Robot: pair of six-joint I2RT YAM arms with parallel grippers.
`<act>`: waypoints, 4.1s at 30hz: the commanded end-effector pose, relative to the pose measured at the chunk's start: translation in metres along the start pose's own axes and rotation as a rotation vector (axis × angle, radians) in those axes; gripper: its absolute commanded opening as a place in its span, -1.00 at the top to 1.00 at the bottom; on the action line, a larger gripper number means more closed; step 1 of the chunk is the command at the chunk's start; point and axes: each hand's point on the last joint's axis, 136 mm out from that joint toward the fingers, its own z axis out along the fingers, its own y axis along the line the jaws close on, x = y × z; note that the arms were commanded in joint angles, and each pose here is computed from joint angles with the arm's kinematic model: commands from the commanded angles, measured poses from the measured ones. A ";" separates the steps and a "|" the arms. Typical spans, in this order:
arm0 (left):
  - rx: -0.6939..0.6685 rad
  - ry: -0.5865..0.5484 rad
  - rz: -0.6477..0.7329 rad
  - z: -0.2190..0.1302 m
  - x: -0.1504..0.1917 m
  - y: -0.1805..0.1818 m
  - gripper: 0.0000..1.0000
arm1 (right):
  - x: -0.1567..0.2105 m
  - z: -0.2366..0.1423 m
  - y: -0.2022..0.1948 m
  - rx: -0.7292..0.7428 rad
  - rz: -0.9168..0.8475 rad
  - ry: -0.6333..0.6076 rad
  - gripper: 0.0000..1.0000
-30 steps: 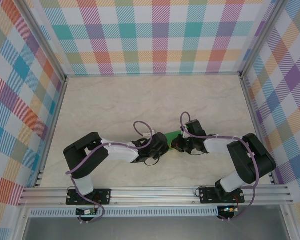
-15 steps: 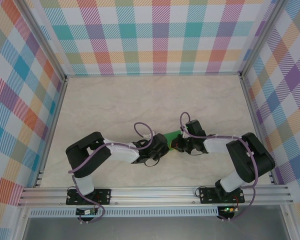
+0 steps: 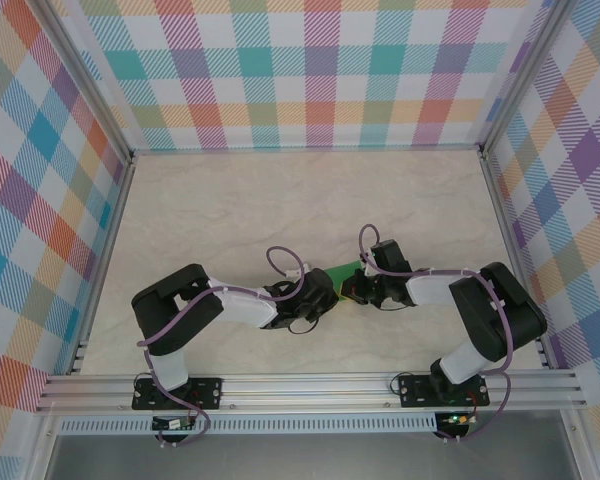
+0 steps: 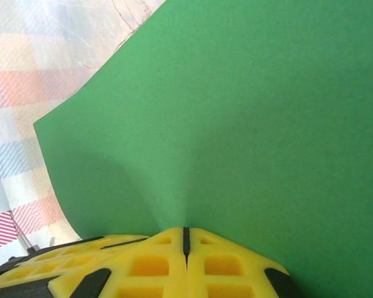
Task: Fold a paper plane with a square sheet of paper (pick it up from the middle)
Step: First fold in half a square sheet of paper at the center of the table.
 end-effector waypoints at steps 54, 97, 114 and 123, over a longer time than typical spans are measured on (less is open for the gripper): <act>-0.331 0.018 -0.020 -0.017 0.011 0.090 1.00 | -0.040 -0.079 -0.058 0.199 0.051 -0.302 1.00; -0.142 0.011 0.181 -0.015 -0.016 0.019 1.00 | 0.020 0.000 -0.030 0.166 0.030 -0.032 1.00; -0.108 -0.020 0.177 -0.013 -0.019 0.019 1.00 | 0.021 0.001 -0.032 0.168 0.033 -0.027 1.00; -0.267 0.008 0.127 -0.015 -0.009 0.069 1.00 | 0.027 -0.008 -0.053 0.232 -0.026 -0.062 1.00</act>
